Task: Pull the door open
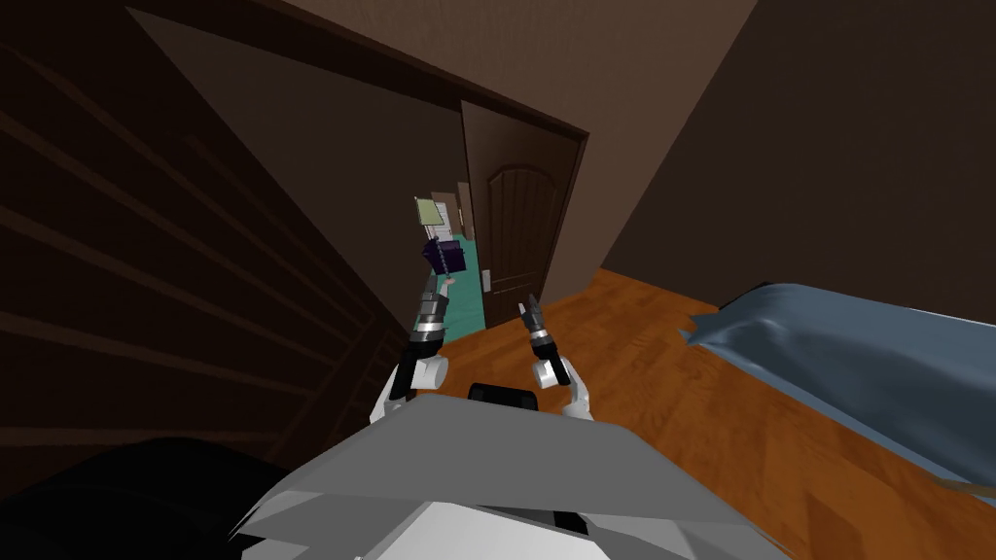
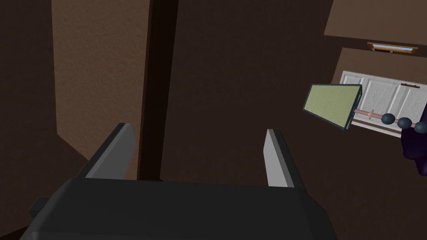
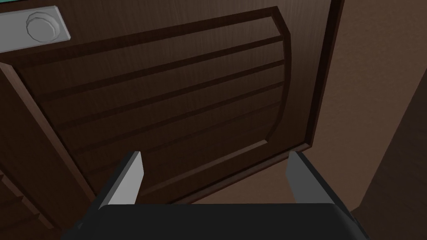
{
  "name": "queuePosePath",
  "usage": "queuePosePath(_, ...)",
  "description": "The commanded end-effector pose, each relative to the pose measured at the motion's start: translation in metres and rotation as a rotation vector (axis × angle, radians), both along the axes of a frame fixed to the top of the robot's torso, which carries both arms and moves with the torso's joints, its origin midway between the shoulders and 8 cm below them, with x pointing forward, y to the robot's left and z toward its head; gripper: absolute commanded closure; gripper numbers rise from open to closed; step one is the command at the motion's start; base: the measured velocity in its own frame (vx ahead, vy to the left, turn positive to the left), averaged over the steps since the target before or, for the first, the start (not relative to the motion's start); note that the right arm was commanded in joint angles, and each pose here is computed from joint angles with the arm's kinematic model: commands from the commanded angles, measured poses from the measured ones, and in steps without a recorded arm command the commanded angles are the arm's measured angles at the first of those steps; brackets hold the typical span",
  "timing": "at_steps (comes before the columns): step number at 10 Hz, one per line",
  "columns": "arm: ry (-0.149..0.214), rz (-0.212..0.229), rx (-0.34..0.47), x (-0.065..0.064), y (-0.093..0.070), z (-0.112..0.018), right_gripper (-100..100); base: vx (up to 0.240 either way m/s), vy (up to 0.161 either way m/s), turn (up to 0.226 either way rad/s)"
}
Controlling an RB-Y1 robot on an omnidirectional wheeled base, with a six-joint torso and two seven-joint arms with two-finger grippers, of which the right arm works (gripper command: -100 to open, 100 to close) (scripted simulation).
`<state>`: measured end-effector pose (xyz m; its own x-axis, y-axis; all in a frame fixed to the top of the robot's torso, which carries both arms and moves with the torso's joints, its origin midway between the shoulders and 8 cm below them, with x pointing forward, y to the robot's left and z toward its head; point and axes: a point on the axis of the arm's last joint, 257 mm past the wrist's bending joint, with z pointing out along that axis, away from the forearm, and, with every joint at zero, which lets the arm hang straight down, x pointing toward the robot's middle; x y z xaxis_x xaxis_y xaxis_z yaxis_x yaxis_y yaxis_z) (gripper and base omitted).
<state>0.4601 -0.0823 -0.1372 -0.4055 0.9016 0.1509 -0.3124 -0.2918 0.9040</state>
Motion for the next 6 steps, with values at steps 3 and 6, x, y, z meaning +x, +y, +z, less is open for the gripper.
queuePosePath(3, 0.038, 0.069, -0.022, 0.01, 0.029, -0.021, -100, 0.092, 0.074, -0.093)
queuePosePath(6, 0.068, 0.123, -0.047, 0.016, 0.051, -0.038, -100, 0.074, 0.076, -0.096)
